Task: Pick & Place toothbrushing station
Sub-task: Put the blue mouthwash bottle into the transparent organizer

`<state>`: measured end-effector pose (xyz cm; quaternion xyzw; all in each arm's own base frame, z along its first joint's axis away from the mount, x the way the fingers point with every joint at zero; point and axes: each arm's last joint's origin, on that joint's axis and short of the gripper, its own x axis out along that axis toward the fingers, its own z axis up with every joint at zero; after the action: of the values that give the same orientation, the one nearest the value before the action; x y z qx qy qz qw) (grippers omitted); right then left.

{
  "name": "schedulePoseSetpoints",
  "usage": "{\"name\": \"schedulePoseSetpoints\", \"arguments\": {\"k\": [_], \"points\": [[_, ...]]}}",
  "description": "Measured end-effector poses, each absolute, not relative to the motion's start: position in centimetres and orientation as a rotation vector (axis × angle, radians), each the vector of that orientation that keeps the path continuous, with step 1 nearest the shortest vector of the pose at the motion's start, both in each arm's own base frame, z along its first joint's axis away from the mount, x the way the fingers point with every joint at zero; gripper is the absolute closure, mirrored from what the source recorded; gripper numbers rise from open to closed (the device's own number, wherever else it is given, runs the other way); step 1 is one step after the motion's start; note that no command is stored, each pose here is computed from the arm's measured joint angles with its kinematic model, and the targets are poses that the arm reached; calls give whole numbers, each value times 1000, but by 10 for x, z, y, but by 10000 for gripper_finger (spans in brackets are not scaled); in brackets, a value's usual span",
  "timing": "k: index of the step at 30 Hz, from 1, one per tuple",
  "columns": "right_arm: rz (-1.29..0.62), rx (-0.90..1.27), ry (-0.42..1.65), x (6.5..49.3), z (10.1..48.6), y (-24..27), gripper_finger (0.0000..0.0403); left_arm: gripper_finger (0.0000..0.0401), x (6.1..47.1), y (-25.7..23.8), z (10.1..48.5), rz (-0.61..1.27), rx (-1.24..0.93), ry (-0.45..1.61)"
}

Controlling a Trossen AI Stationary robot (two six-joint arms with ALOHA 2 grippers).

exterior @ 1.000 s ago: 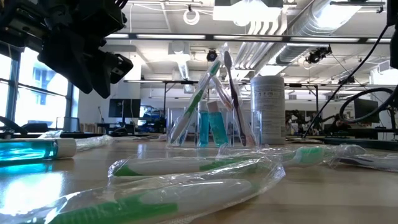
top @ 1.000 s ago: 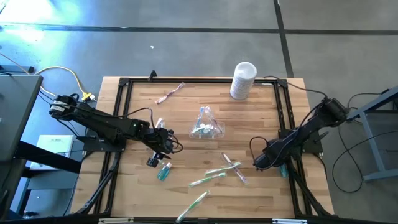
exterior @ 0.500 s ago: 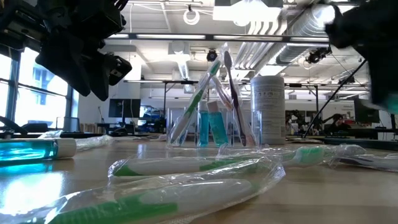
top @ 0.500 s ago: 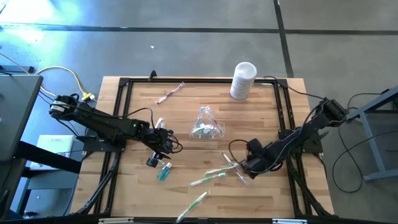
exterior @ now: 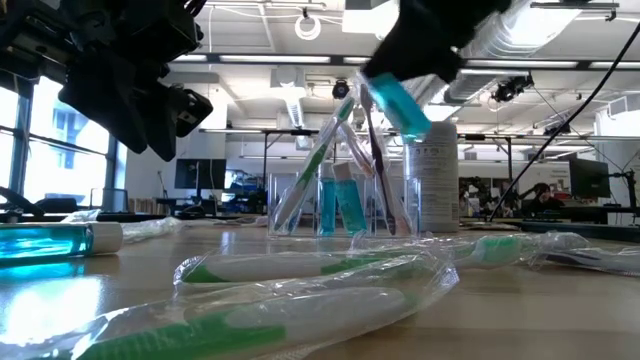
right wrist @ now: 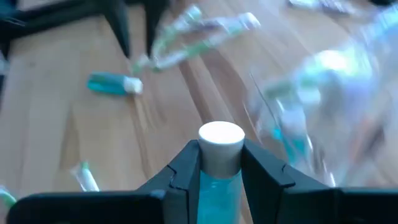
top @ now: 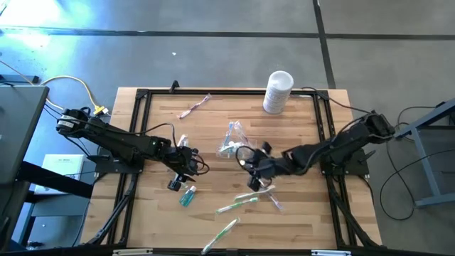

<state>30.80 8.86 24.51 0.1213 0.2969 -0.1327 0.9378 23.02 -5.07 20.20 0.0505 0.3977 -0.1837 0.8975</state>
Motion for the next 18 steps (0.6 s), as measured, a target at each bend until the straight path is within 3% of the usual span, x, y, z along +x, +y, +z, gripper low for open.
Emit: {"name": "schedulePoseSetpoints", "arguments": {"k": [7,18], "points": [[-227,143,558,340,230,55,320,274,230,-51,202,-381,106,823],[-292,70,602,350,213,31,320,274,224,-49,185,-371,83,826]]}}
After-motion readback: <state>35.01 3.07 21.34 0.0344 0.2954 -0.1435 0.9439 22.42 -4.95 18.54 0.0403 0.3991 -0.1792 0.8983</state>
